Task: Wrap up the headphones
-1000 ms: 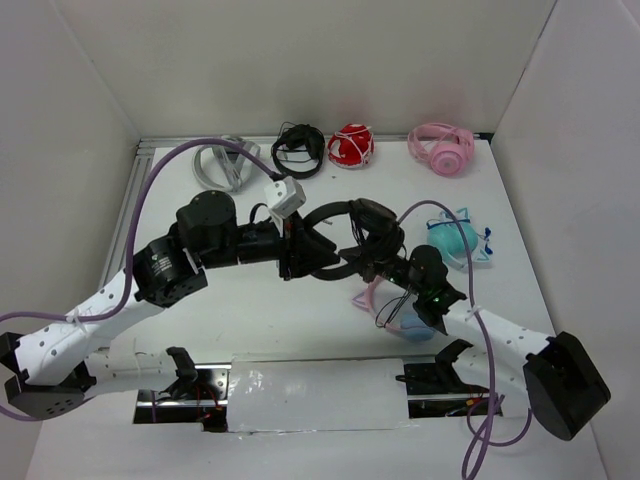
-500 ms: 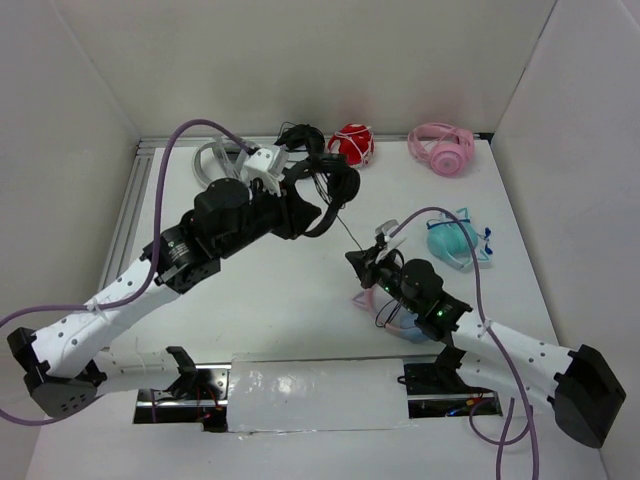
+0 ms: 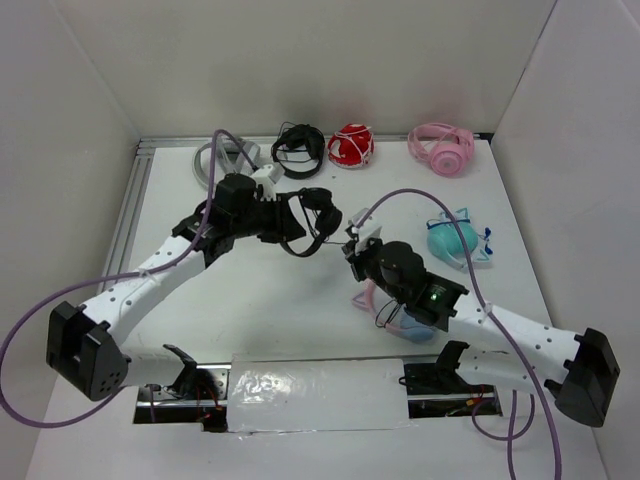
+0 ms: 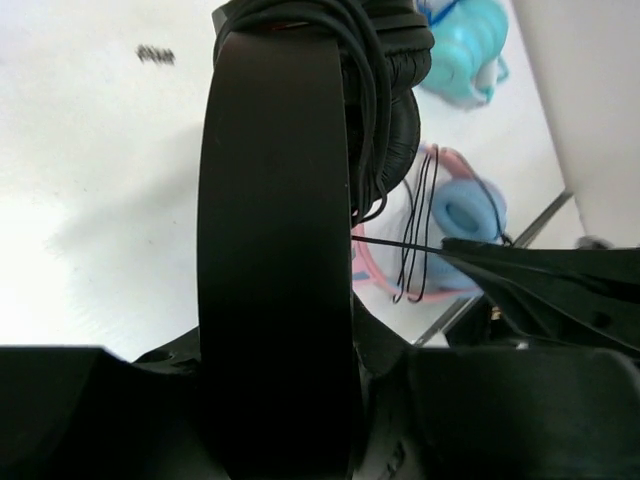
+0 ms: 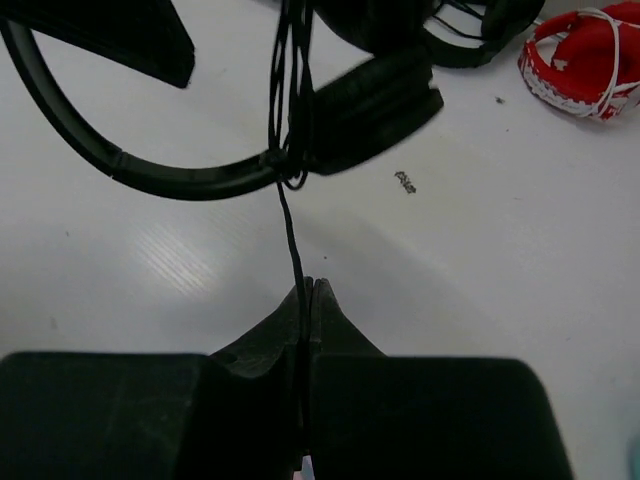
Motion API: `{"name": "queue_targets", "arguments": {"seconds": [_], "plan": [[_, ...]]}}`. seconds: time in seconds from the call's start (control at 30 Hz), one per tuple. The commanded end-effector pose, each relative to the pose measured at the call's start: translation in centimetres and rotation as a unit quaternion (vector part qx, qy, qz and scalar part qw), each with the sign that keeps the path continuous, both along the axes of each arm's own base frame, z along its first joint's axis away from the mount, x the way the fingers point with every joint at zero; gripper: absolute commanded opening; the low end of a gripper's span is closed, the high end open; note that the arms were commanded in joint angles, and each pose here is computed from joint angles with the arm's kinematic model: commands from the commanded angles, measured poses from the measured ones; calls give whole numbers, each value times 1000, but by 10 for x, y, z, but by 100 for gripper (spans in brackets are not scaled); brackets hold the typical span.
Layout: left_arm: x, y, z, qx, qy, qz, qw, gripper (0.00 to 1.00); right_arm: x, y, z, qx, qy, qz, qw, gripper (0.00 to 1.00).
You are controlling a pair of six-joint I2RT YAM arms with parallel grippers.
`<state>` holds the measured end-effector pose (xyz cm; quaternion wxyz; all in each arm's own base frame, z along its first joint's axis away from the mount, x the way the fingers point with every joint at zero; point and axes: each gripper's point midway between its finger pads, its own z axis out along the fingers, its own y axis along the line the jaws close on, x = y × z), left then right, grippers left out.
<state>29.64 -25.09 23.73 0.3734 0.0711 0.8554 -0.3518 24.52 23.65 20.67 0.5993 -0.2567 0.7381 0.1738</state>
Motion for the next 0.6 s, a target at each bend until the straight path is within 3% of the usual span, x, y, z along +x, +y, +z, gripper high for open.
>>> {"name": "queue_targets", "arguments": {"seconds": [0.0,0.03,0.2,0.37,0.57], "plan": [[8,-13,-5,-2,-25,-41,999,0,2,9,27,-65,-31,39,997,0],[5,-14,-18,4,-15,-51,999,0,2,9,13,-113,-21,55,992,0],[-20,-37,-58,3,11,-147,989,0,8,24,12,-189,-15,100,977,0],[-38,-46,-99,34,58,-172,983,0,23,23,3,-215,-5,68,974,0],[-60,-53,-116,10,106,-204,973,0,31,20,-28,-231,38,28,972,2]]}}
